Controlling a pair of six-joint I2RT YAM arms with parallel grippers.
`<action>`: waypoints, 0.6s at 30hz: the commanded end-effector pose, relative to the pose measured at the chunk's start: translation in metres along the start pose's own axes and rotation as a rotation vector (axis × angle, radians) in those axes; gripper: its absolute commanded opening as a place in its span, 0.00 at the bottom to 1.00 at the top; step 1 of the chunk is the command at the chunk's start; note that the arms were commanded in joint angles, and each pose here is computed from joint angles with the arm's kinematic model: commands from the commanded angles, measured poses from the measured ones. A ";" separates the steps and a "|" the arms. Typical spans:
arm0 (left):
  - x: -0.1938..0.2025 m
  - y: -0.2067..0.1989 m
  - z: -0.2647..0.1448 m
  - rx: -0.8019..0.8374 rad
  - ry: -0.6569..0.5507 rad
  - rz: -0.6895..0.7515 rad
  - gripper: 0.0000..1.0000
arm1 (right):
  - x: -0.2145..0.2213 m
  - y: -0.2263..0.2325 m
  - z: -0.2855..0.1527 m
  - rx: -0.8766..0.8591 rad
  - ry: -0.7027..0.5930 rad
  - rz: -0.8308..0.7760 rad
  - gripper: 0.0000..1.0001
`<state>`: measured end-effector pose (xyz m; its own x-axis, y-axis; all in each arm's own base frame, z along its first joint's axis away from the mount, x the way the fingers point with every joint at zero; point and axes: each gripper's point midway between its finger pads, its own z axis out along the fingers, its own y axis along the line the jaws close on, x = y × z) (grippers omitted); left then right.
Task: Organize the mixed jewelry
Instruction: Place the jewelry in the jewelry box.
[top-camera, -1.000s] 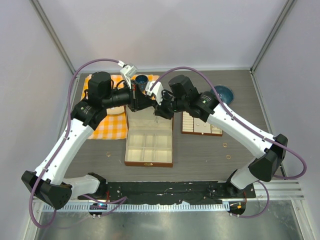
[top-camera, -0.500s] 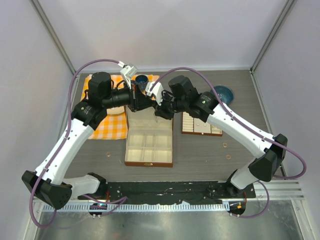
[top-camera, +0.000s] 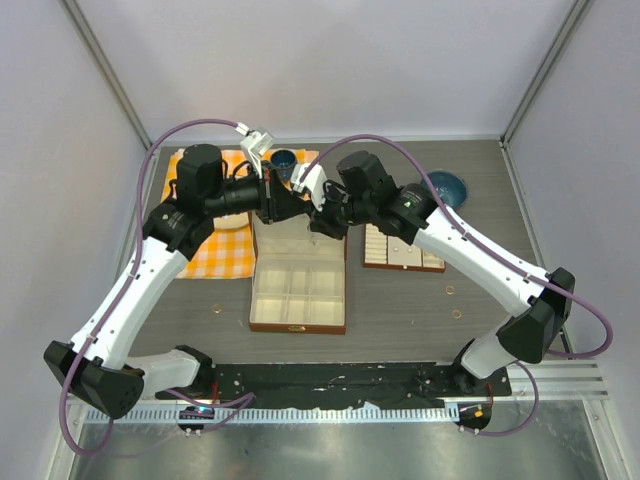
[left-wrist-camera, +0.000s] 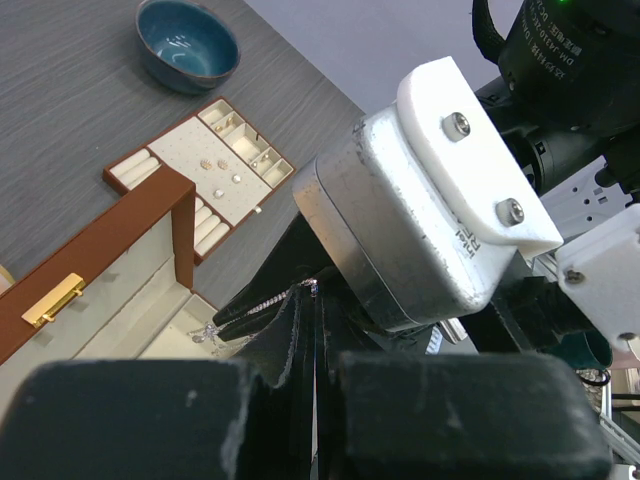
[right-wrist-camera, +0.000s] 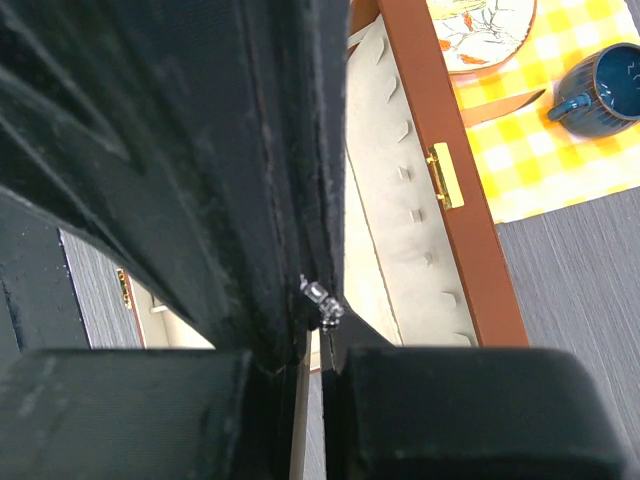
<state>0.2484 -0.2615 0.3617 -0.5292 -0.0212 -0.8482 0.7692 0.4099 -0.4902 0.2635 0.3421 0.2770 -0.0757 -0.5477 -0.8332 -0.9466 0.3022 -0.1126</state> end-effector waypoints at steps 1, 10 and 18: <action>-0.014 -0.014 -0.007 0.042 -0.048 0.044 0.00 | -0.013 -0.005 -0.005 0.029 -0.047 -0.012 0.08; -0.013 -0.005 -0.012 0.006 -0.048 0.049 0.00 | -0.010 -0.011 -0.012 0.069 -0.041 -0.024 0.01; 0.003 0.014 -0.019 -0.080 0.001 0.094 0.00 | -0.004 -0.024 -0.023 0.144 -0.021 -0.024 0.01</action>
<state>0.2529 -0.2500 0.3560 -0.5108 -0.0052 -0.8597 0.7677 0.4473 -0.4588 0.2737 0.3320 0.2744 -0.0818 -0.5634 -0.8221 -0.9234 0.3533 -0.1503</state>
